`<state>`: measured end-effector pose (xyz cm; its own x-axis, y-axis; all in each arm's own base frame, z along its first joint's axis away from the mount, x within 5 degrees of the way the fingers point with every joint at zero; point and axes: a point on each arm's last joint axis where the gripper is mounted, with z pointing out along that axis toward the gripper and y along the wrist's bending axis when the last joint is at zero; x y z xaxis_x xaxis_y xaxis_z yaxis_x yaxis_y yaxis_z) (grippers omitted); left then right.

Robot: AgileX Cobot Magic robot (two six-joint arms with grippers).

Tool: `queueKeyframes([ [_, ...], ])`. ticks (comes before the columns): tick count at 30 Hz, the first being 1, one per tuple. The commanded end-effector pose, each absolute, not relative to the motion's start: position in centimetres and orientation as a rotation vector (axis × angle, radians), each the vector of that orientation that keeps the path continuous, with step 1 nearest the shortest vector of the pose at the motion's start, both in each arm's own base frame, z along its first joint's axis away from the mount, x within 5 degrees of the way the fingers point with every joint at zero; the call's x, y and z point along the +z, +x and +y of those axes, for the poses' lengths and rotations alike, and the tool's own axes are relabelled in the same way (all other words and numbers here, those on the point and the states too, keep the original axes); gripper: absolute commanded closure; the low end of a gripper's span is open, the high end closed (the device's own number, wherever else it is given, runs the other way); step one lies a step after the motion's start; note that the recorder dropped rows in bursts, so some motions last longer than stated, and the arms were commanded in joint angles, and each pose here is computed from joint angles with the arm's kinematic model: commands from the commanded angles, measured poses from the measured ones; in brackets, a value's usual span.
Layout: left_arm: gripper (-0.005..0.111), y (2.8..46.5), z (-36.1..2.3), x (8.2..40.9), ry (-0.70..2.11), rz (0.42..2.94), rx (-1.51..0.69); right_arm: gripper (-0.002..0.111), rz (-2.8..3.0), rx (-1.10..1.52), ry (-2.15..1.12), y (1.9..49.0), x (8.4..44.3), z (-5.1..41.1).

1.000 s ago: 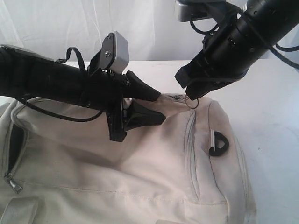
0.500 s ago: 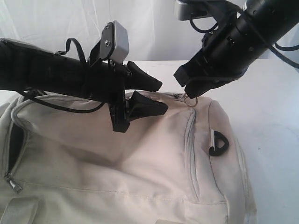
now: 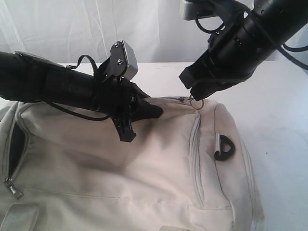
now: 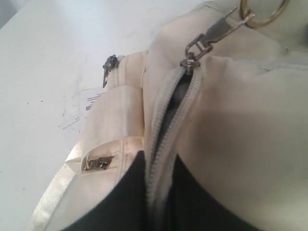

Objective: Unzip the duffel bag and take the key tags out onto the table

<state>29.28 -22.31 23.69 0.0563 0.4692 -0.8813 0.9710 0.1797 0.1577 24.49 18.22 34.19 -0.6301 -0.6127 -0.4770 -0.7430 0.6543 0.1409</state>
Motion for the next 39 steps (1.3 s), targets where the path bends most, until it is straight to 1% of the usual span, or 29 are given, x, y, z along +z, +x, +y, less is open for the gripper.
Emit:
queueKeyframes([
  [1, 0.107, 29.2, -22.2, 25.0, 1.502, 1.404, -0.562, 0.108, 2.465, 0.279, -1.101, 25.0, 34.3, 17.0],
  [4, 0.107, 29.0, -21.9, 26.1, 1.483, 1.389, -0.524, 0.108, 2.483, 0.110, -1.061, 25.5, 34.2, 16.1],
  [12, 0.107, 28.6, -21.5, 27.5, 1.441, 1.392, -0.519, 0.108, 2.578, 0.031, -1.111, 24.8, 34.0, 15.1],
  [21, 0.107, 29.0, -21.0, 28.0, 1.376, 1.450, -0.457, 0.108, 2.506, 0.179, -1.061, 22.2, 36.7, 14.5],
  [25, 0.107, 28.9, -21.1, 28.1, 1.372, 1.447, -0.472, 0.108, 2.493, 0.322, -1.055, 21.0, 37.2, 14.8],
  [28, 0.107, 29.0, -21.1, 28.2, 1.335, 1.458, -0.494, 0.108, 2.522, 0.374, -1.055, 20.7, 36.5, 15.0],
  [34, 0.107, 29.0, -21.1, 28.4, 1.323, 1.456, -0.498, 0.108, 2.599, 0.384, -1.072, 20.1, 34.3, 14.8],
  [39, 0.107, 28.8, -21.0, 28.9, 1.319, 1.446, -0.492, 0.108, 2.594, 0.510, -1.109, 18.6, 33.7, 14.8],
])
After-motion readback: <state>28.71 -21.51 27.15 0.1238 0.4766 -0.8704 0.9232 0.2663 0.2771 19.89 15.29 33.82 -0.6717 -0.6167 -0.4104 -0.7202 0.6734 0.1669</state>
